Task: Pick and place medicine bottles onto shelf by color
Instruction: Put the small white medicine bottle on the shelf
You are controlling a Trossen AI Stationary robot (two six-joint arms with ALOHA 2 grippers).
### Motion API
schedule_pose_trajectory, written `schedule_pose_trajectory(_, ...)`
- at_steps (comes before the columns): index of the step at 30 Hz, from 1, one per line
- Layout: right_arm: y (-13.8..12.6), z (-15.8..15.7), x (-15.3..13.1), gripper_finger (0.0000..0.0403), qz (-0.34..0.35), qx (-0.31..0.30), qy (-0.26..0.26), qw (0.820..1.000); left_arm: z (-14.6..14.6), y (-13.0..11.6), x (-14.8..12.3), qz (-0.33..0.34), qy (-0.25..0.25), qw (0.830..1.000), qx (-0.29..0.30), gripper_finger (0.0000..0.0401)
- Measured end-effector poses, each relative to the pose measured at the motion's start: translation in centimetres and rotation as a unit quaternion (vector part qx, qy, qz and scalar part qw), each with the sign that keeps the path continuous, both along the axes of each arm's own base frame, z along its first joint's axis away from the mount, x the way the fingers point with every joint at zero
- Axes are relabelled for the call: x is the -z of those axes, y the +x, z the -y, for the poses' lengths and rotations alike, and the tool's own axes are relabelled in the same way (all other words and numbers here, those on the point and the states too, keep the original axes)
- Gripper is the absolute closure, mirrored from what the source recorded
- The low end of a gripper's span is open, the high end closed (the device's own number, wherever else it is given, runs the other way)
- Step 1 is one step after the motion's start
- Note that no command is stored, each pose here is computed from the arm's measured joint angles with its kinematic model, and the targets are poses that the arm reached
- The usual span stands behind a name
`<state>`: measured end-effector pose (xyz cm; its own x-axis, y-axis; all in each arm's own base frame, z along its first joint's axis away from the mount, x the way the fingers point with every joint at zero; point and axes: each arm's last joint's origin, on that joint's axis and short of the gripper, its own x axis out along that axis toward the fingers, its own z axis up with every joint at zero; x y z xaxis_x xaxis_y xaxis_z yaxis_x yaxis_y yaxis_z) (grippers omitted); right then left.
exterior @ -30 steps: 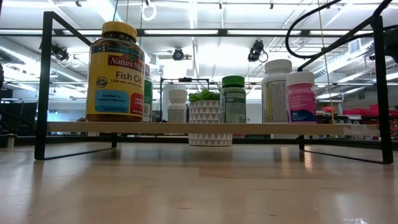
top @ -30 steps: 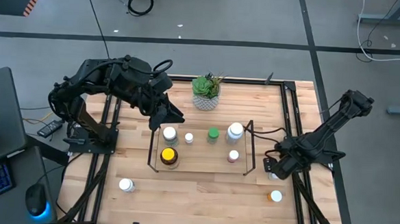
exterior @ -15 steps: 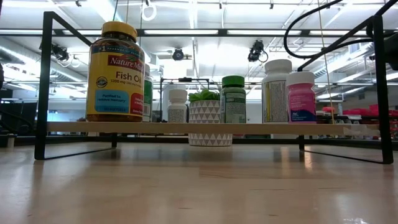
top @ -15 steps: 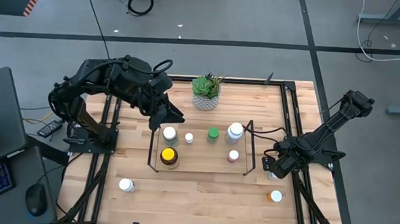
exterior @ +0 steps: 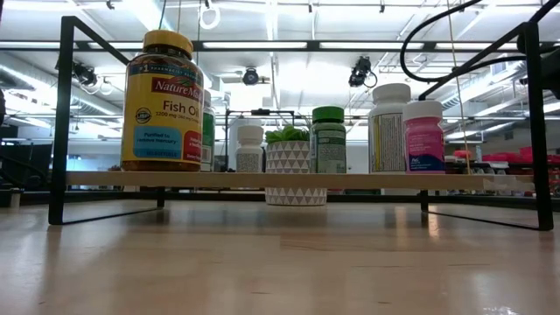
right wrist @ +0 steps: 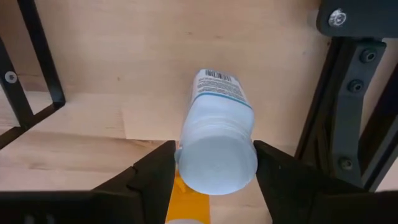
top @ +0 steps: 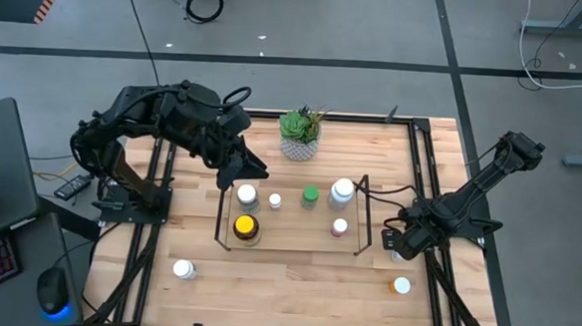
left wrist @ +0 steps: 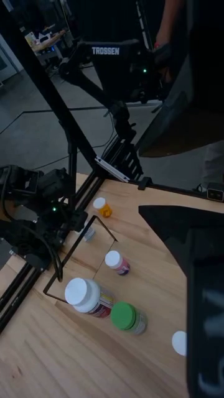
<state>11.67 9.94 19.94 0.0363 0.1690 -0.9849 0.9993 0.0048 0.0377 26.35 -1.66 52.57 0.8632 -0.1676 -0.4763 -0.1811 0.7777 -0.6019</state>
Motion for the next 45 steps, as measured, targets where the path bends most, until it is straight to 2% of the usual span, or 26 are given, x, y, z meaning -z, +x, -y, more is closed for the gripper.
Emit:
schedule_pose_trajectory(31, 0.81, -0.61, 0.95, 0.0183, -0.002, -0.015, -0.016, 1.000, 0.00, 0.00, 0.00, 0.000, 0.000, 1.000, 0.000, 0.0248)
schedule_pose_trajectory(45, 0.76, -0.67, 0.92, 0.0209, -0.009, -0.035, -0.006, 0.999, 0.00, 0.00, 0.00, 0.000, 0.000, 1.000, 0.000, 0.0252)
